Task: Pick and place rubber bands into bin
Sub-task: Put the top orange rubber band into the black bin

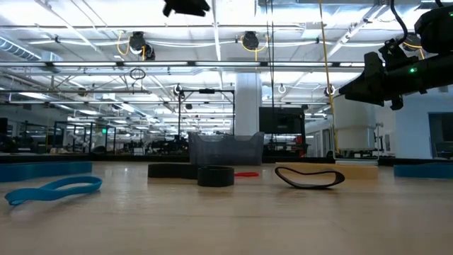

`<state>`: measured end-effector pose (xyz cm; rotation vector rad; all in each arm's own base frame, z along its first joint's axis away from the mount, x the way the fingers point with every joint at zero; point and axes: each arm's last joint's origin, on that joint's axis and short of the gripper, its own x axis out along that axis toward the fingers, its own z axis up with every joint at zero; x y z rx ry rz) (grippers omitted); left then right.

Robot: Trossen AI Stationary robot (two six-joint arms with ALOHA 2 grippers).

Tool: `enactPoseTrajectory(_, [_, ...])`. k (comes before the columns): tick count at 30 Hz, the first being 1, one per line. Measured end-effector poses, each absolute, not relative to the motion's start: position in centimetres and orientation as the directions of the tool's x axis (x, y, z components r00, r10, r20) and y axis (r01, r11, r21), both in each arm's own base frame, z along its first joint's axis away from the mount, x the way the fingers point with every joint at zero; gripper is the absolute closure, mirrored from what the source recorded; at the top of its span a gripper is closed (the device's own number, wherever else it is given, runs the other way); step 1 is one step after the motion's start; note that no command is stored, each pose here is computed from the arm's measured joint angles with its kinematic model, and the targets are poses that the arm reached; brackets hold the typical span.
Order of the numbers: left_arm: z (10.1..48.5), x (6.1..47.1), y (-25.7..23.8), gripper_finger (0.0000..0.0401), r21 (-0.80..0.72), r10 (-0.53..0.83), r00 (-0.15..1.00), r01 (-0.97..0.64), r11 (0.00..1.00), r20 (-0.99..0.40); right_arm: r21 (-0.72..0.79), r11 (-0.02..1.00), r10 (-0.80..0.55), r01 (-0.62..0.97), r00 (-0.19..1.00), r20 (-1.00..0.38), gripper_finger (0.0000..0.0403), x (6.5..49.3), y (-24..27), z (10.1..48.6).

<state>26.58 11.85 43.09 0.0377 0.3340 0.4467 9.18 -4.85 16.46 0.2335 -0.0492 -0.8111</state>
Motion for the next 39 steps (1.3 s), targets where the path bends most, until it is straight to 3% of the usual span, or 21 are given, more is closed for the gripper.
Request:
enactPoseTrajectory(12, [44.2,20.0,10.3,0.0251,0.011,0.466,0.823,-0.489,0.872,-0.325,0.22,0.667,-0.723,0.712,0.69,-0.043,0.0248,9.2,-4.9,16.5])
enactPoseTrajectory(19, [39.7,16.3,9.0,0.0251,-0.052,0.496,0.834,-0.522,0.852,-0.243,0.22,0.667,-0.723,0.712,0.69,-0.043,0.0248,9.2,-4.9,16.5])
enactPoseTrajectory(29, [30.0,13.0,7.1,0.0251,-0.188,0.49,0.85,-0.522,0.832,-0.191,0.22,0.668,-0.722,0.711,0.691,-0.043,0.0248,9.2,-4.9,16.5])
enactPoseTrajectory(39, [24.0,11.5,6.1,0.0251,-0.286,0.483,0.876,-0.462,0.839,0.004,0.187,0.719,-0.675,0.67,0.736,-0.043,0.0248,9.3,-4.7,16.5])
